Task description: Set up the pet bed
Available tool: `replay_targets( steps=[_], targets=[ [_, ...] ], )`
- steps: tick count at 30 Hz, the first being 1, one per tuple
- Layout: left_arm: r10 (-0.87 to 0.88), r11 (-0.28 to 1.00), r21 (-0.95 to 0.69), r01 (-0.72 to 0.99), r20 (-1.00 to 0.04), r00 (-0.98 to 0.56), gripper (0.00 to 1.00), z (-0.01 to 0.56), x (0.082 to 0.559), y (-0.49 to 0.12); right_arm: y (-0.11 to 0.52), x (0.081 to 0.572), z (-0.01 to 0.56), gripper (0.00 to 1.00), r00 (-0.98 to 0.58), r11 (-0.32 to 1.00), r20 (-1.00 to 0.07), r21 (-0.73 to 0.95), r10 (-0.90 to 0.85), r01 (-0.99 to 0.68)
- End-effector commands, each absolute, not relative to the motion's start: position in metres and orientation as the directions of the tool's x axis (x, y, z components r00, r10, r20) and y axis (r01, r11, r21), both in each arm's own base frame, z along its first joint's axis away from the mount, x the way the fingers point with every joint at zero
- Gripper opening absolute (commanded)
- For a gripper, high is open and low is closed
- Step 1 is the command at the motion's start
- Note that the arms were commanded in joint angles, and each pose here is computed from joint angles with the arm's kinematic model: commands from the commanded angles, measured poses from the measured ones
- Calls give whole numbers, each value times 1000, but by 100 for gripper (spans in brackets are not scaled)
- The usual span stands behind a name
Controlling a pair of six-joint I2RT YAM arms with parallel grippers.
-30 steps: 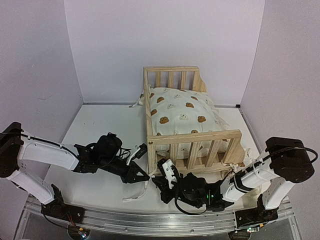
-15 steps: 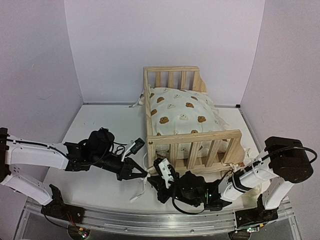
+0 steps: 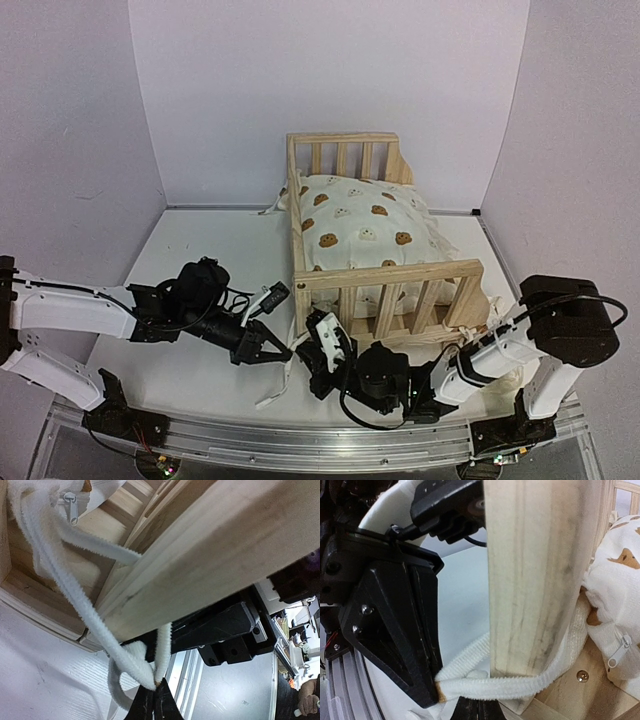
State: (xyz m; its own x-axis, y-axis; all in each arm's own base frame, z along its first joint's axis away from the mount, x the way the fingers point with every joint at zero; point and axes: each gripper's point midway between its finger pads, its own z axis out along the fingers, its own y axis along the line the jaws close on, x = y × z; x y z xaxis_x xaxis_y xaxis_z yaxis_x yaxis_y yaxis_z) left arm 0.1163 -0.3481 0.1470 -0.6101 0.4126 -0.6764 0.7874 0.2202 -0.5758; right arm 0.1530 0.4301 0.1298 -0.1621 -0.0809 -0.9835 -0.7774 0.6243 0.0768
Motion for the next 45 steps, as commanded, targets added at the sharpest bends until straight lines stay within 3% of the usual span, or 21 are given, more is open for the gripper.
replay_targets(
  steps=[1,10,16,21,25,29,34,39,45],
  targets=[
    [421,191,-580,792,-680,-600,0,155,116,-354,436,160,173,0,-67,630,-996,89,58,-771],
    [401,333,-510,793,-685,-609,4,155,136,-342,424,162,178,0,-42,647,-994,99,104,-756],
    [397,373,-480,794,-691,-604,31,165,140,-336,421,164,176,0,-6,656,-991,91,131,-749],
    [331,391,-420,819,-766,-551,38,201,148,-326,424,167,173,0,3,662,-992,81,124,-745],
    [255,379,-459,803,-783,-568,30,233,152,-333,423,166,176,0,13,659,-993,70,121,-749],
    [252,353,-609,710,-669,-699,31,227,145,-349,424,165,177,0,14,653,-992,70,122,-754],
    [174,347,-671,655,-641,-748,31,226,143,-344,425,168,176,0,38,671,-994,40,101,-740],
    [181,358,-677,643,-625,-759,10,222,149,-354,426,167,178,0,43,663,-994,36,103,-748],
    [221,359,-700,618,-579,-785,16,207,143,-359,426,167,177,0,44,664,-994,33,99,-747]
  ],
)
